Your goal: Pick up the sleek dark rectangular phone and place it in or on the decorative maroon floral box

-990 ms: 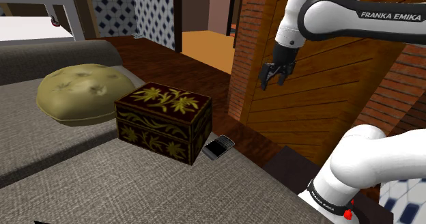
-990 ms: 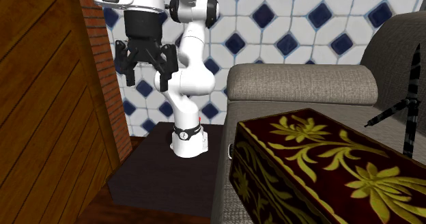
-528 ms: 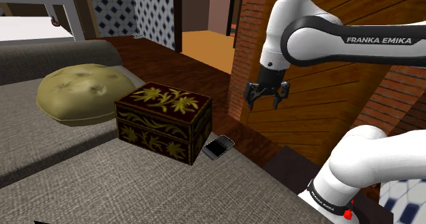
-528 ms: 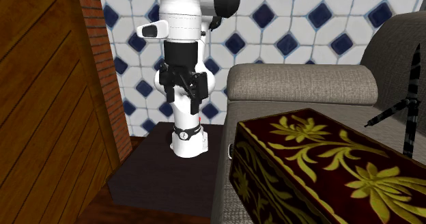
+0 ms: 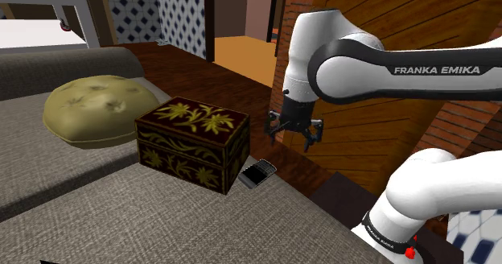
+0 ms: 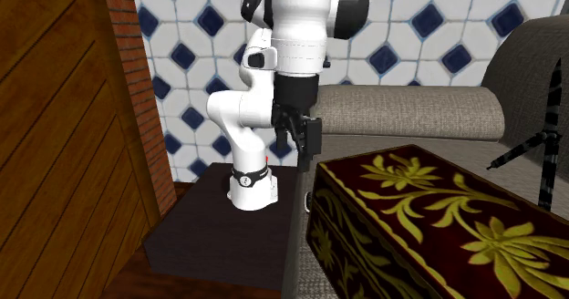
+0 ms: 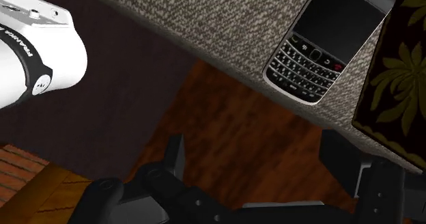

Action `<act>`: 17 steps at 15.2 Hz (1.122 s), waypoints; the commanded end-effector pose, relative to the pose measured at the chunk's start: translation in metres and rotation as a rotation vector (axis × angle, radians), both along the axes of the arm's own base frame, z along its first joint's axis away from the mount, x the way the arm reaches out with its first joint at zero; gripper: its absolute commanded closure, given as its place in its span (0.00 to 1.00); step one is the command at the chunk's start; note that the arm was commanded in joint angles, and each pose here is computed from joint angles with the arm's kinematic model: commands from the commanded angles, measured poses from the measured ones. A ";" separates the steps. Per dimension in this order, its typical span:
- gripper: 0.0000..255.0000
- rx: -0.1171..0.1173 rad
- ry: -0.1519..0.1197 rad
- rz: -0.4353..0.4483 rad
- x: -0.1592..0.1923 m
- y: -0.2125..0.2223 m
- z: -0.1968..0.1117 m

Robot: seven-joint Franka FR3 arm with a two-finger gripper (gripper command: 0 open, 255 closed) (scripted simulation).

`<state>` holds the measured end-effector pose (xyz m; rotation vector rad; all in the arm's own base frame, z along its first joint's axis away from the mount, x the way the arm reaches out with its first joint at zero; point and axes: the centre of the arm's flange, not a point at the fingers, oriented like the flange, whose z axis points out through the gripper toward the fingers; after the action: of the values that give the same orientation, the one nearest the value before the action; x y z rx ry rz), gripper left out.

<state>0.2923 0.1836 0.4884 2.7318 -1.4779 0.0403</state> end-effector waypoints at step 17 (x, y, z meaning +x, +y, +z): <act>0.00 0.023 0.022 -0.347 0.034 0.067 -0.074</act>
<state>0.3208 0.2528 0.4481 2.4805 -1.9692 0.1377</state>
